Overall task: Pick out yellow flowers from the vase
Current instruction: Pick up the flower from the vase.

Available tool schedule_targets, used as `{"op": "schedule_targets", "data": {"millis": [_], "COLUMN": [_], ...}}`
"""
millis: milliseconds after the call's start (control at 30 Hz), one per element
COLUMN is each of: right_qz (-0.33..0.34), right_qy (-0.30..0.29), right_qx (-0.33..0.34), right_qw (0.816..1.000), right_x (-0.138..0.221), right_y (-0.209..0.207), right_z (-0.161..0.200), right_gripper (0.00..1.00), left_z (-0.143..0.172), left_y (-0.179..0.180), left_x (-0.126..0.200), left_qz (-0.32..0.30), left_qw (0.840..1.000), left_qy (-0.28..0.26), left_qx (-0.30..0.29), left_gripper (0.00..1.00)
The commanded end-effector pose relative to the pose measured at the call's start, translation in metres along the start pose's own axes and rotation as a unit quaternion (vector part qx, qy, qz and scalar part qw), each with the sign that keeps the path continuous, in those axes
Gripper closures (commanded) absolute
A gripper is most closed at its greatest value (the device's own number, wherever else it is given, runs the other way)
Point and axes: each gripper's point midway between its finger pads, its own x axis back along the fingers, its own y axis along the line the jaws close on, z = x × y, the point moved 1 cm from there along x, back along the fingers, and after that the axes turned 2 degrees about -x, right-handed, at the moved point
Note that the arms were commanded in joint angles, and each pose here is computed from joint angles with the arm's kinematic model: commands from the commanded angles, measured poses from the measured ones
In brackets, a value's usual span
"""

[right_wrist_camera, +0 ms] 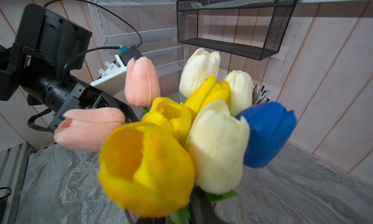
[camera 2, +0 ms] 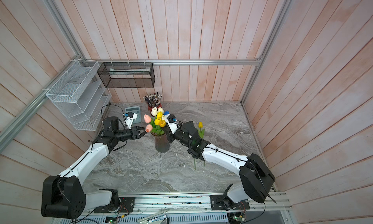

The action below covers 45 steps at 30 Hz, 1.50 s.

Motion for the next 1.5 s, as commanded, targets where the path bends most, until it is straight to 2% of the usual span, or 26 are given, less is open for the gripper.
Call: {"op": "schedule_targets", "data": {"millis": [0,167,500,1167,1467], "right_qz": [0.02,0.019,0.001,-0.013,-0.036], "right_qy": [-0.014,-0.016,-0.037,-0.077,-0.11], "right_qx": [0.011,0.015,0.011,0.019,0.034], "right_qw": [1.0,1.0,0.999,0.997,0.993], "right_x": [-0.004,-0.004,0.007,0.033,0.057], "right_y": [-0.004,-0.003,0.005,0.015,0.028], "right_z": [-0.013,-0.015,-0.028,-0.069,-0.112], "right_gripper": [0.75,0.77,0.9,0.95,0.97], "left_z": [-0.007,-0.006,-0.006,-0.007,-0.006], "left_y": [-0.006,-0.006,-0.004,-0.005,-0.004], "left_x": [-0.001,-0.001,-0.001,-0.002,-0.002], "left_qz": [0.007,0.005,0.004,0.006,0.007], "left_qw": [1.0,1.0,1.0,1.0,1.0], "left_qy": [0.001,0.002,0.002,0.001,0.002], "left_qx": [-0.017,-0.017,-0.016,-0.017,-0.016], "left_gripper": [0.51,0.51,0.51,0.51,0.51]}}
